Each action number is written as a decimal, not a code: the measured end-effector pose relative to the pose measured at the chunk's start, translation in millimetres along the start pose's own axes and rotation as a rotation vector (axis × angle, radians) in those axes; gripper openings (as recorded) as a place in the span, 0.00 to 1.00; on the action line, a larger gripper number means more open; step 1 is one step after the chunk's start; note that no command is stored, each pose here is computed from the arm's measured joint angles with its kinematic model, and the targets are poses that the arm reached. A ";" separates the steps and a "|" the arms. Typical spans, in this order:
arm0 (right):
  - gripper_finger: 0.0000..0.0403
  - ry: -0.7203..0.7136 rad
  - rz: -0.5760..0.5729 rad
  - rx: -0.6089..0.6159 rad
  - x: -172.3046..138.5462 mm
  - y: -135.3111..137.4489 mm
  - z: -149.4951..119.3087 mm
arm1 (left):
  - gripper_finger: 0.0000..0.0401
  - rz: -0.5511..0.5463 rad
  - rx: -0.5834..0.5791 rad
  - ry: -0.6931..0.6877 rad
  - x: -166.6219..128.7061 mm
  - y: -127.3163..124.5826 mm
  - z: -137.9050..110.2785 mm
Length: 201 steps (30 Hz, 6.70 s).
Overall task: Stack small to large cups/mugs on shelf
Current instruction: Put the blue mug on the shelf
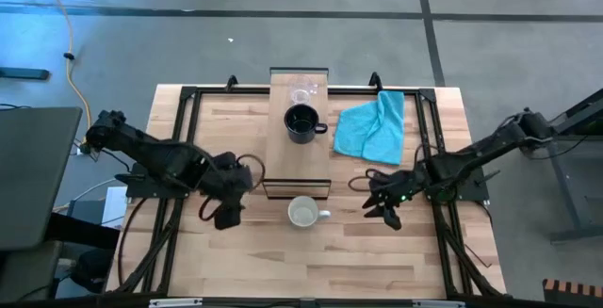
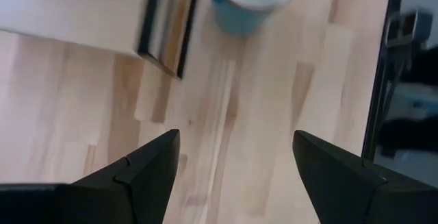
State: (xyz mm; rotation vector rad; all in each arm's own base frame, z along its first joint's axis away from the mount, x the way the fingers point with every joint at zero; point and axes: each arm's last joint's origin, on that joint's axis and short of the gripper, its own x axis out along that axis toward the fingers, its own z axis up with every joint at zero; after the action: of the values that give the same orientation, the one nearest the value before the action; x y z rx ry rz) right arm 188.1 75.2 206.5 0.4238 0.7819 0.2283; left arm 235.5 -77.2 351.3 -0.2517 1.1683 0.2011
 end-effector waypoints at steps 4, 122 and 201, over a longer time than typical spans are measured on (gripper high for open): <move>0.34 0.037 -0.004 0.039 6.1 1.9 -4.3 | 0.68 0.023 0.013 0.024 8.0 -12.6 -15.7; 0.34 -0.326 -0.001 0.204 -0.4 -4.7 32.1 | 0.68 -0.719 0.189 -1.188 43.1 132.0 -106.8; 0.34 -0.345 0.093 0.007 -6.3 17.0 53.0 | 0.68 -0.559 0.055 -1.315 100.0 126.9 -151.6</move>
State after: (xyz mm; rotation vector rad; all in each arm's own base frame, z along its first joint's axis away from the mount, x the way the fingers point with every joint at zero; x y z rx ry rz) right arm 221.3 73.1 251.6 0.4915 0.4254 0.2312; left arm 103.7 1.2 191.3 -0.3071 -0.2189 -0.1650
